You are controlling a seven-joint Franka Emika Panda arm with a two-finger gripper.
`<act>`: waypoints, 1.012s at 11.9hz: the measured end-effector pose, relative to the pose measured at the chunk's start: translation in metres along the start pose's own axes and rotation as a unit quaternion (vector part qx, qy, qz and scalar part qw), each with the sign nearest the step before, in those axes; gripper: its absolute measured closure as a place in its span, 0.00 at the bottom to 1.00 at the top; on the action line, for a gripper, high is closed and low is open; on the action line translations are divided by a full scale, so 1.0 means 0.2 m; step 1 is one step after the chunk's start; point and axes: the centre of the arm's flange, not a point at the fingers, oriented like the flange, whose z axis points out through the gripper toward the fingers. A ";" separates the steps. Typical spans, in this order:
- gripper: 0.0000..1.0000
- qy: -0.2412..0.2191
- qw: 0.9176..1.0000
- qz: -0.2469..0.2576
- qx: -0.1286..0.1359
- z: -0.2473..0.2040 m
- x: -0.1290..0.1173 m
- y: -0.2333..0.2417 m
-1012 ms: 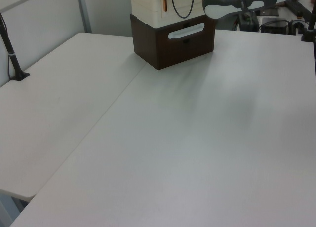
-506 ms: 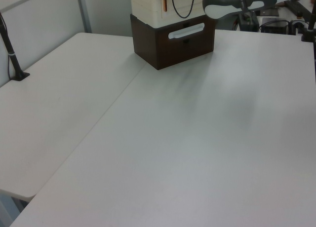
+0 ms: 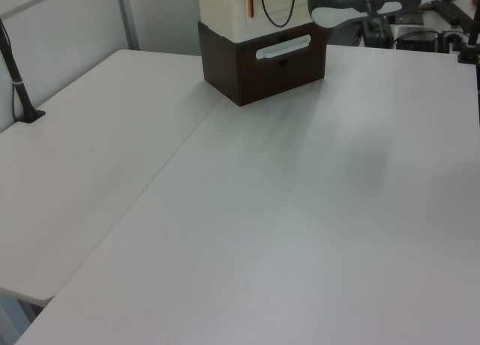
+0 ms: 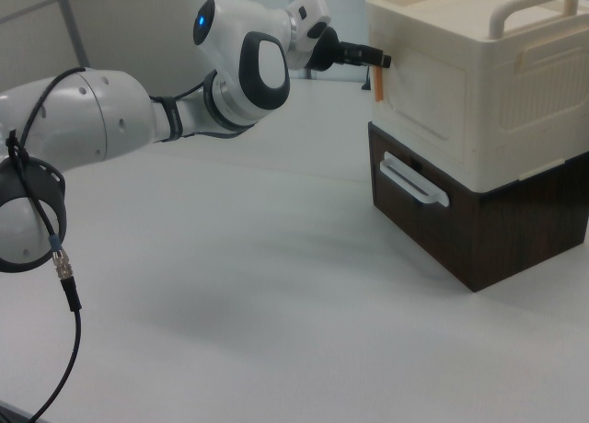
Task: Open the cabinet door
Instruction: 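Pull the door tab outward to start swinging the door open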
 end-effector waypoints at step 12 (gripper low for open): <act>0.48 -0.014 1.000 -0.008 -0.005 0.09 -0.09 -0.01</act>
